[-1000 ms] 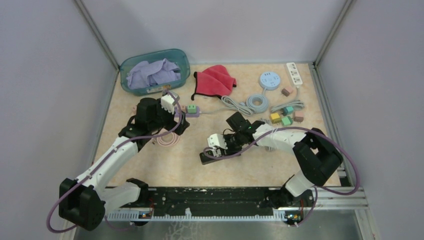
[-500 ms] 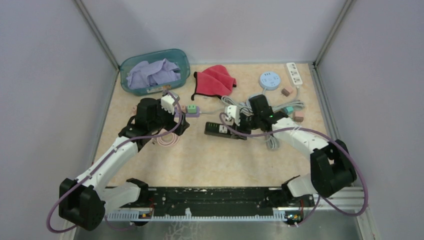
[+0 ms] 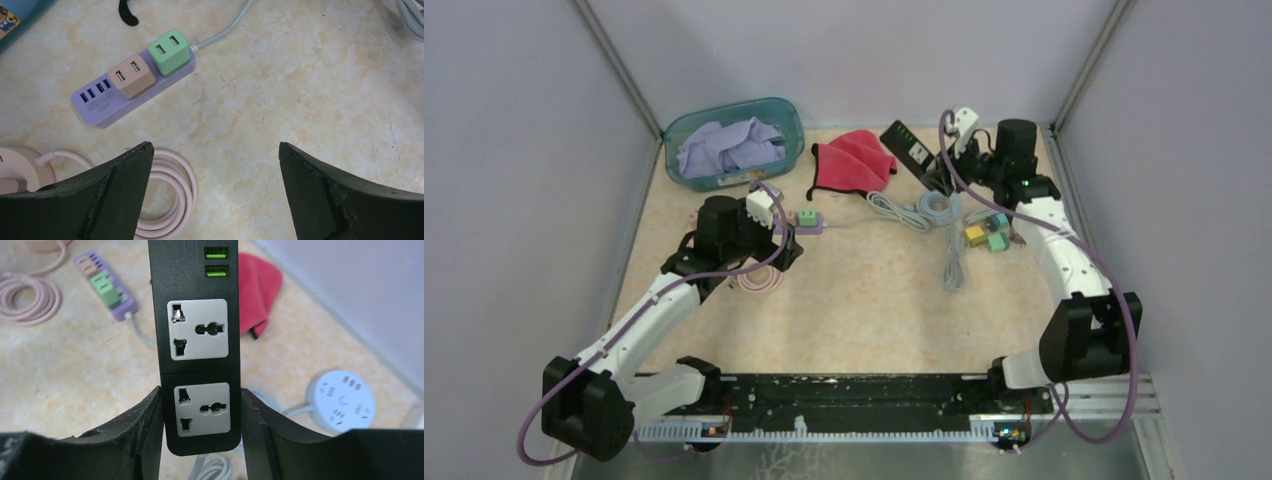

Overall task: Pull the plug off the socket
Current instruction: Place the socket at the center of the board.

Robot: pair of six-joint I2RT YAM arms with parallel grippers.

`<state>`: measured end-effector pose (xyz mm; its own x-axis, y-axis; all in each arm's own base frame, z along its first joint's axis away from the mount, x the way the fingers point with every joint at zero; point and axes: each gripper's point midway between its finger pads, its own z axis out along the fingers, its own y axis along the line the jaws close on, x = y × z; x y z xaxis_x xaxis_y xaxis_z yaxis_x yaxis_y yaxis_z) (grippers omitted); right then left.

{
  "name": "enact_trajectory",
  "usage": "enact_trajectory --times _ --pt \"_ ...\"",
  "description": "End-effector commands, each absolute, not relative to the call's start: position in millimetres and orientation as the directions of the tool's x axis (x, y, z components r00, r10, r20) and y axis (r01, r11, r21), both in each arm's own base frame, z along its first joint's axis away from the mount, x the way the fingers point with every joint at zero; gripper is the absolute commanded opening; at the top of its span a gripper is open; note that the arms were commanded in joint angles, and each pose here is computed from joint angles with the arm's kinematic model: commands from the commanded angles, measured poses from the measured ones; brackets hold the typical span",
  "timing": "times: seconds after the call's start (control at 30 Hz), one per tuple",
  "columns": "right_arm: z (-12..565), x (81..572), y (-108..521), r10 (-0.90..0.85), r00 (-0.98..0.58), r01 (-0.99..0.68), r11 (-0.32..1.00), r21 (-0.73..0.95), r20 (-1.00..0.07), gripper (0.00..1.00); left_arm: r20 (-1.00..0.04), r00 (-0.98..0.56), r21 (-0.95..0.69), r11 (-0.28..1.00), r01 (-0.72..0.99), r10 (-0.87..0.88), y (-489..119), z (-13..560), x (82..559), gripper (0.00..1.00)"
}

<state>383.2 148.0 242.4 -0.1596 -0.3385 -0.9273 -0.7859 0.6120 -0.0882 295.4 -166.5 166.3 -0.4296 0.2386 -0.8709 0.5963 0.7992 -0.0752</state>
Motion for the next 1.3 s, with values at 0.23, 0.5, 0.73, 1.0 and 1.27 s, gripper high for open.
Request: enact_trajectory --times 0.23,0.5,0.73,1.0,1.27 --pt "410.6 479.3 118.3 -0.235 0.105 -0.555 0.793 -0.253 -0.966 0.01 -0.884 -0.409 -0.079 0.788 0.61 0.228 -169.6 177.2 295.1 1.0" --pt "386.4 537.4 103.1 -0.168 -0.002 -0.438 0.886 -0.151 -0.986 0.03 -0.887 -0.403 -0.074 0.79 0.608 0.227 -168.7 179.4 295.3 1.0" --pt "274.9 558.7 105.6 -0.161 -0.24 -0.452 0.891 -0.037 -0.957 0.03 -0.885 -0.406 -0.077 0.789 0.61 0.227 -169.4 178.5 294.5 1.0" --pt "164.4 540.6 130.9 -0.231 -0.457 -0.524 0.85 0.05 -0.859 0.02 -0.885 -0.405 -0.076 0.789 0.61 0.228 -169.4 178.5 294.4 1.0" --pt "106.1 530.8 122.8 -0.232 -0.57 -0.472 0.878 0.084 -0.788 0.04 -0.885 -0.406 -0.079 0.785 0.615 0.229 -171.0 178.0 293.6 1.0"
